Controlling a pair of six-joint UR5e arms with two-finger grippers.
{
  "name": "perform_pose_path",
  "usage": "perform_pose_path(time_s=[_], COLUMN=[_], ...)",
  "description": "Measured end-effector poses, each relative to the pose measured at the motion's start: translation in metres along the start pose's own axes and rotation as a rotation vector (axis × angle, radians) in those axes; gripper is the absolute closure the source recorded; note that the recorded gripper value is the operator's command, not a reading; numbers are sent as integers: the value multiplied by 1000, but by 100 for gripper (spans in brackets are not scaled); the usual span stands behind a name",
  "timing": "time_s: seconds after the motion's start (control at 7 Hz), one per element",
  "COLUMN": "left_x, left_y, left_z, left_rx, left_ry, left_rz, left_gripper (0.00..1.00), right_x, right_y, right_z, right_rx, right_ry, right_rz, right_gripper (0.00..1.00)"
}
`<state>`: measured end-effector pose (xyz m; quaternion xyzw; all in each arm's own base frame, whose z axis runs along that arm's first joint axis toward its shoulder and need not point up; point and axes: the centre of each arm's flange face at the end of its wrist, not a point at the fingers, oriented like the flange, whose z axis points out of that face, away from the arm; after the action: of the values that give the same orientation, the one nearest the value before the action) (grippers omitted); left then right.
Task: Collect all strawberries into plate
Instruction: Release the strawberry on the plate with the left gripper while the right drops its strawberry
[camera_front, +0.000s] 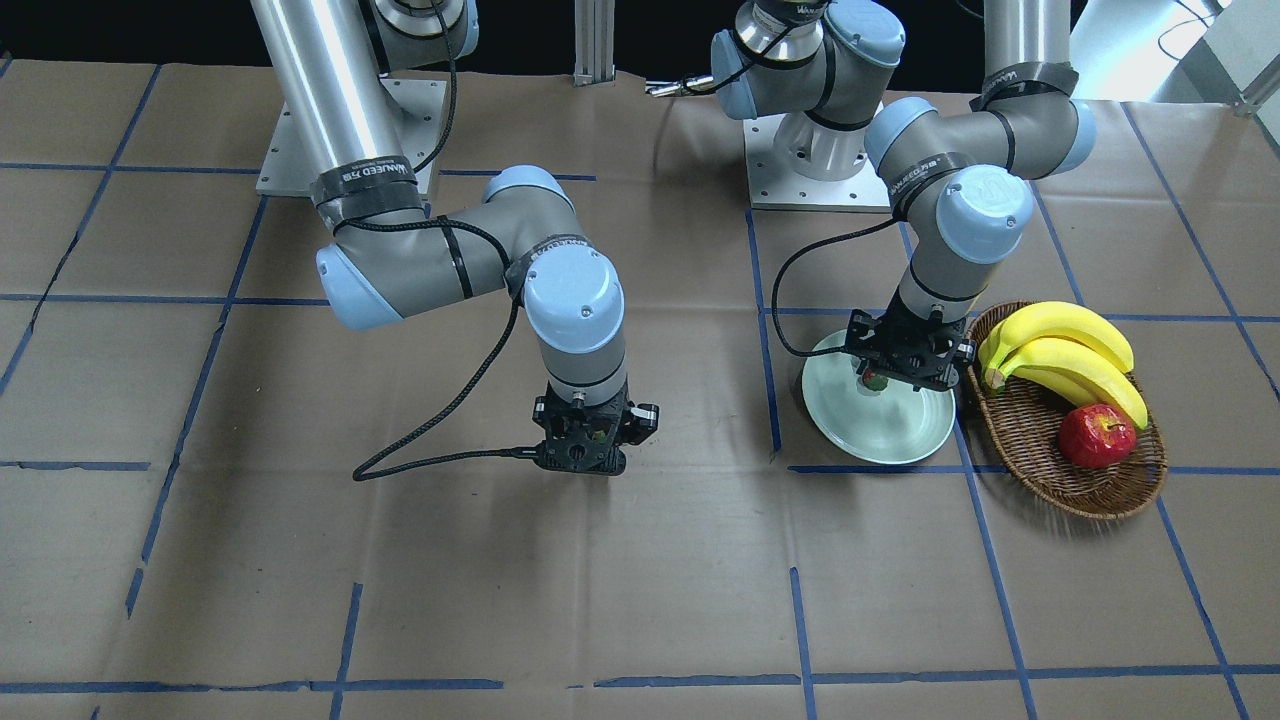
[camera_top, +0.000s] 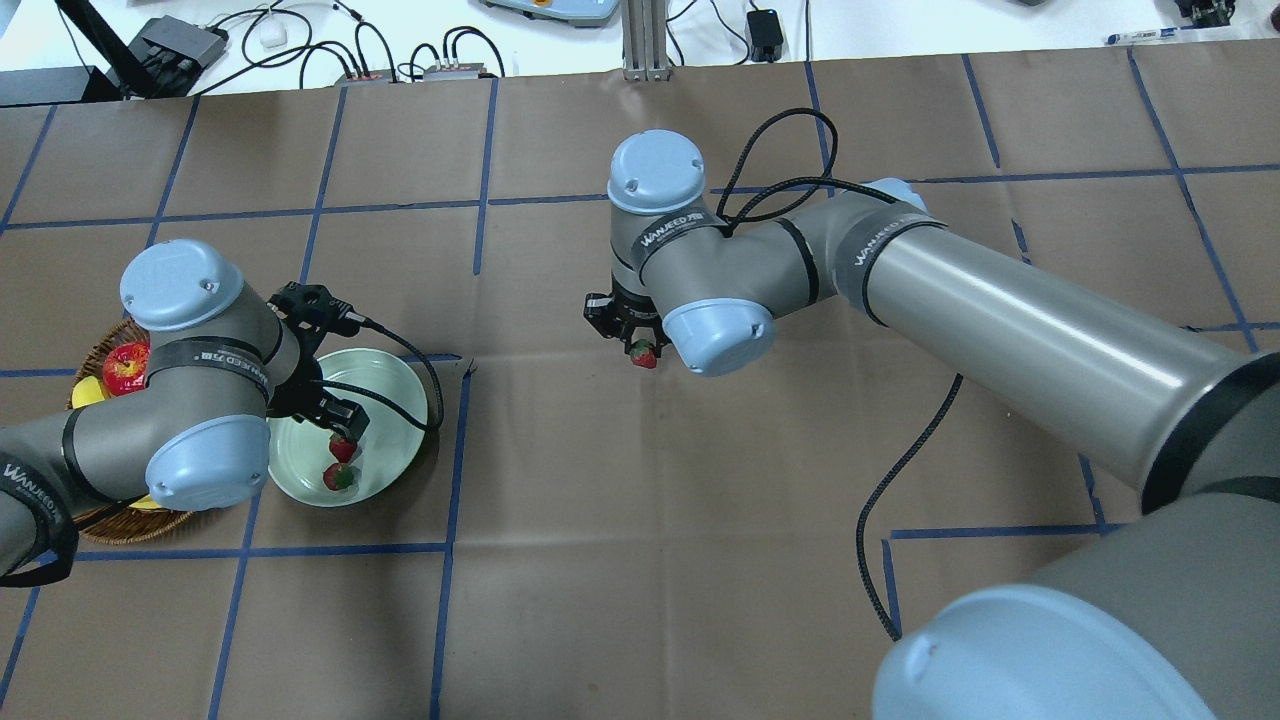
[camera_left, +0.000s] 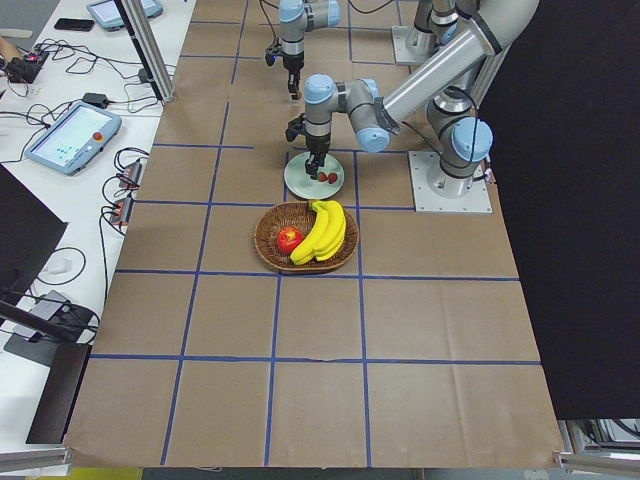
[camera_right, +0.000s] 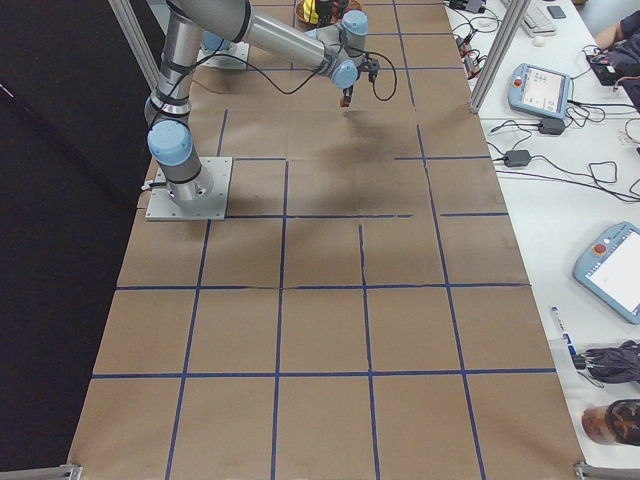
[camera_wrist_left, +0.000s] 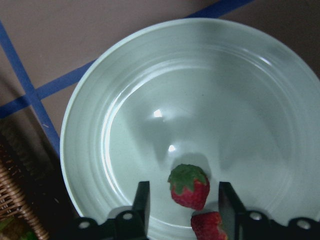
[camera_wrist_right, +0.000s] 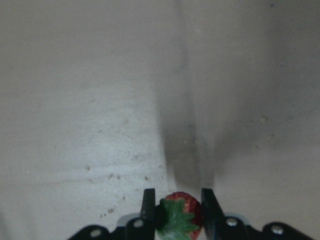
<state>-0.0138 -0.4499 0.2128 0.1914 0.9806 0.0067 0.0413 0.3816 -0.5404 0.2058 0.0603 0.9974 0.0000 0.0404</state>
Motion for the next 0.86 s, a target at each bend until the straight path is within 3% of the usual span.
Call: perform_pose_path(time_s=[0.14, 0.57, 0.86], left_x=[4, 24, 55], left_y=[-3, -13, -23], left_z=[-1, -11, -22], left_rx=[20, 60, 76], left_ry=[26, 54, 51], left_rz=[0, -52, -93], left_gripper=[7, 1, 1], right_x=[-3, 11, 64], right_y=[-2, -15, -36], right_z=[2, -16, -92], right_rx=[-1, -18, -38], right_ry=[2, 14, 27], right_rz=[4, 29, 24], right_gripper=[0, 0, 0])
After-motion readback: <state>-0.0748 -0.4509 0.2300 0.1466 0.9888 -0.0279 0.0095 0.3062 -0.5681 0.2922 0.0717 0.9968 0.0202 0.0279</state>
